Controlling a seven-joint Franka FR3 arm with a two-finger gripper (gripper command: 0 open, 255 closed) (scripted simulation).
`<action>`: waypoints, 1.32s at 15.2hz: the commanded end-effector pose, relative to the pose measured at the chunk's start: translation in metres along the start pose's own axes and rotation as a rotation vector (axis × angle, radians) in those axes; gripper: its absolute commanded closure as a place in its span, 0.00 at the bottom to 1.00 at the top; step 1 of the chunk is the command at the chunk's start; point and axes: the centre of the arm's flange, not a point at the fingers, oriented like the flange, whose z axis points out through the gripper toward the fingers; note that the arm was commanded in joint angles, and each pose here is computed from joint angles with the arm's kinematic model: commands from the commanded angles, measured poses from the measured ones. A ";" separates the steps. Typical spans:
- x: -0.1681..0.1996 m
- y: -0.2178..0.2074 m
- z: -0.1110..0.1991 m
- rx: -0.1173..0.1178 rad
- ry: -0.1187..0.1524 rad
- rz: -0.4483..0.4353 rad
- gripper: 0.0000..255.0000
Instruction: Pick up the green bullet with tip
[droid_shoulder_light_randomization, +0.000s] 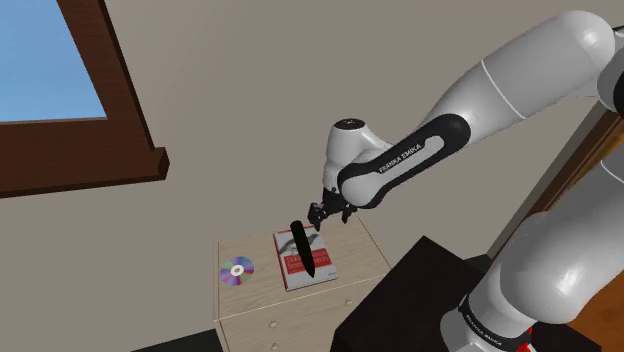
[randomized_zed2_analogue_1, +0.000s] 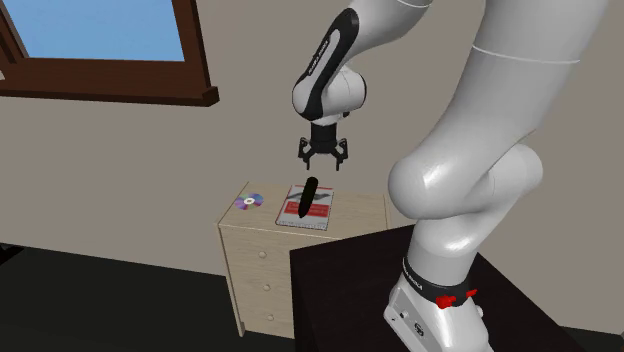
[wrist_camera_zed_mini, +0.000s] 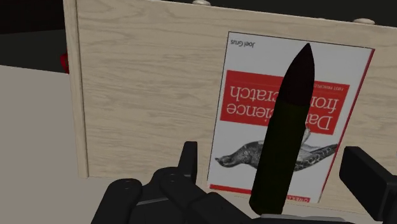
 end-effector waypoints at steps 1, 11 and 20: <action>0.007 -0.011 0.023 0.005 0.004 0.018 0.00; 0.040 -0.055 0.120 0.018 0.017 0.090 0.00; 0.038 -0.056 0.155 0.018 0.017 0.090 1.00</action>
